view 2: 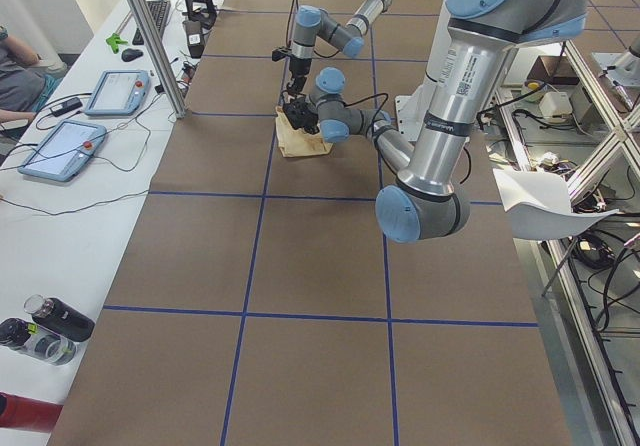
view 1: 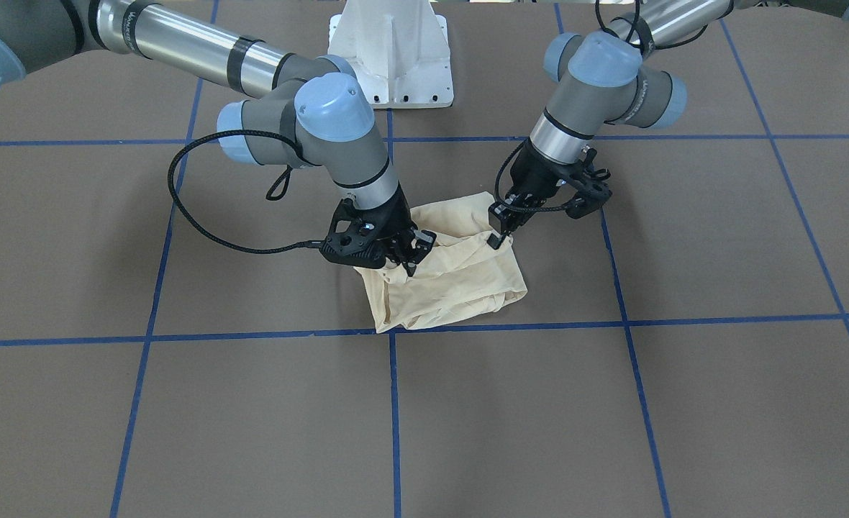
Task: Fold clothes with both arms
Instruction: 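Fold the near half of the bundle over toward its far edge with both grippers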
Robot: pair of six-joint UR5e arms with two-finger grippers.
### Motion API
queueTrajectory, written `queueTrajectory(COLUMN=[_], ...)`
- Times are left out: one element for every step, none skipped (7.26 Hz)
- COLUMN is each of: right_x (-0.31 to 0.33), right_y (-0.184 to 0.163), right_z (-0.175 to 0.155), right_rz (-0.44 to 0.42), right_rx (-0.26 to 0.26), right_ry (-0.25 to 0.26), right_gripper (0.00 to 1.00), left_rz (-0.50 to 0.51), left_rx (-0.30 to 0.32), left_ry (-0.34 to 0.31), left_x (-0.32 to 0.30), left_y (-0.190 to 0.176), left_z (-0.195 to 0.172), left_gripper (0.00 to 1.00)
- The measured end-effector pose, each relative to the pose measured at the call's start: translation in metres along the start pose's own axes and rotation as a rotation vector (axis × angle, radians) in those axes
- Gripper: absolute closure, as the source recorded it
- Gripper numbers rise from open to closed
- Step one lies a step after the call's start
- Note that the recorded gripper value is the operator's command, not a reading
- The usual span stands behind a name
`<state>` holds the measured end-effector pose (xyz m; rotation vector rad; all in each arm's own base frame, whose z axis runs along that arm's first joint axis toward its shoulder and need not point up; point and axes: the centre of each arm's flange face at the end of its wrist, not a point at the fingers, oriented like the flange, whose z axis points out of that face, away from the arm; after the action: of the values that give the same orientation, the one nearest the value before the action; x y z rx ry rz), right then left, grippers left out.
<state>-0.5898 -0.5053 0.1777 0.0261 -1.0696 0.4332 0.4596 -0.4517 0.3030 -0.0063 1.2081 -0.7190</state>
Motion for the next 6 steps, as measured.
queueTrajectory(right_x=[0.004, 0.007, 0.012, 0.016, 0.016, 0.015], right_y=[-0.003, -0.005, -0.008, -0.011, -0.015, -0.018], right_z=[0.009, 0.015, 0.02, 0.023, 0.022, 0.02], right_rz=[0.003, 0.006, 0.01, 0.014, 0.019, 0.023], right_rx=[0.003, 0.004, 0.006, 0.009, 0.013, 0.016], right_ry=[0.009, 0.019, 0.03, 0.038, 0.04, 0.036], right_gripper=[1.0, 1.0, 1.0, 1.0, 1.0, 0.06], left_rz=[0.002, 0.003, 0.006, 0.008, 0.009, 0.005], left_rx=[0.012, 0.019, 0.025, 0.028, 0.029, 0.032], left_ry=[-0.015, -0.027, -0.037, -0.043, -0.043, -0.037], left_x=[-0.005, -0.01, -0.014, -0.016, -0.015, -0.012], left_y=[-0.008, -0.013, -0.017, -0.02, -0.02, -0.022], left_z=[0.011, 0.019, 0.024, 0.026, 0.027, 0.026], left_gripper=[1.0, 1.0, 1.0, 1.0, 0.45, 0.0])
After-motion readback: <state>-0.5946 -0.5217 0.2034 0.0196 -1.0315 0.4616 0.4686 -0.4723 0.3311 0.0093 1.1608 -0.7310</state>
